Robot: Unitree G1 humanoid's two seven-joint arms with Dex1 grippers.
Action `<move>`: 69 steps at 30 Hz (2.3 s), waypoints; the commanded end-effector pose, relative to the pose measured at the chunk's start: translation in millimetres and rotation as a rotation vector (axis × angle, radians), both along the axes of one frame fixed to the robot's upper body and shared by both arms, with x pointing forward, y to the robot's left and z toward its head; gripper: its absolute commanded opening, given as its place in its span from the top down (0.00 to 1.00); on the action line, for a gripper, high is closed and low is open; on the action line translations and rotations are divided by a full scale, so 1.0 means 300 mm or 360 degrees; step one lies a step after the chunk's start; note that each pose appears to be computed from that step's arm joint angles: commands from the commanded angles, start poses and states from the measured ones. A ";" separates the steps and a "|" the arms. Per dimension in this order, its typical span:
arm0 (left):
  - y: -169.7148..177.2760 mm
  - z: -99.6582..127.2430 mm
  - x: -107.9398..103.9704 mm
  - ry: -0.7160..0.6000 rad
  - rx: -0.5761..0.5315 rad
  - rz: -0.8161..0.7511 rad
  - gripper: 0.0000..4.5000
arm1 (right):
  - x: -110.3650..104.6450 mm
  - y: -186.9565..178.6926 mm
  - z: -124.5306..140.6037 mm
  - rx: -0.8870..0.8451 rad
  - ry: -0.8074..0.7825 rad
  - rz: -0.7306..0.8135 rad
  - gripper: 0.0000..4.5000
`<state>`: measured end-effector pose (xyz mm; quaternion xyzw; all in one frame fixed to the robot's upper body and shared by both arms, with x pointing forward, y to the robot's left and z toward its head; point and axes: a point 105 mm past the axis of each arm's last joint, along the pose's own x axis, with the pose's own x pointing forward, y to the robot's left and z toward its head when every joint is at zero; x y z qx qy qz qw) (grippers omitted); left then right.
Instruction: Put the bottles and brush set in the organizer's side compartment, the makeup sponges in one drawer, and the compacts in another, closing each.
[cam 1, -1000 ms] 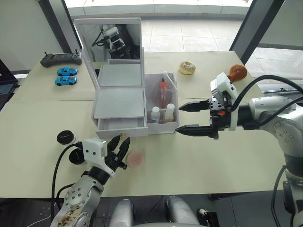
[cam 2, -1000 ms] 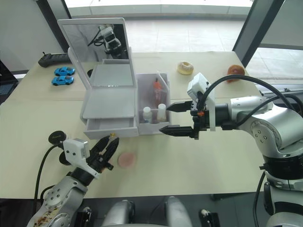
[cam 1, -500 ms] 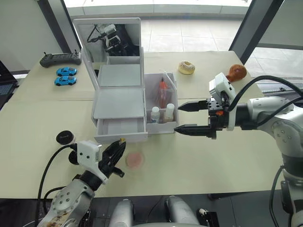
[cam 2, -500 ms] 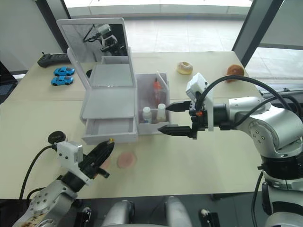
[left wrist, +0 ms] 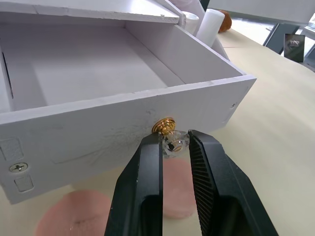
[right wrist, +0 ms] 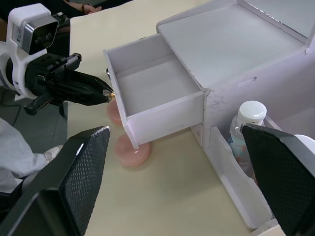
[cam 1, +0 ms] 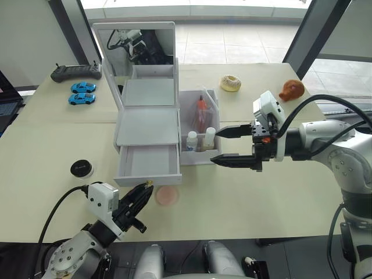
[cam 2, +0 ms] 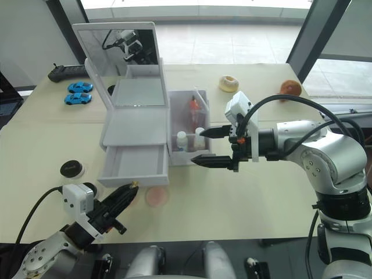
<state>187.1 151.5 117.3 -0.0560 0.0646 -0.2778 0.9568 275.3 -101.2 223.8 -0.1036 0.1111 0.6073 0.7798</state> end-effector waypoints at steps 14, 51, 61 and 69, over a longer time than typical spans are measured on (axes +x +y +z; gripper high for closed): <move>0.336 0.124 -0.043 0.0080 0.0215 -0.0199 0.01 | 0.054 -0.096 0.067 0.0017 -0.0146 -0.0059 0.00; 0.709 0.236 0.181 -0.0106 0.1004 -0.0108 0.01 | 0.033 -0.323 0.086 -0.0115 -0.0343 -0.0346 0.00; 0.430 0.106 -0.094 0.0025 0.0640 -0.0310 0.01 | -0.069 -0.120 0.109 -0.0141 -0.0179 0.0315 0.00; 0.148 -0.019 -0.144 -0.0004 0.0462 -0.0365 0.01 | -0.099 -0.074 0.079 -0.0179 -0.0168 0.0462 0.00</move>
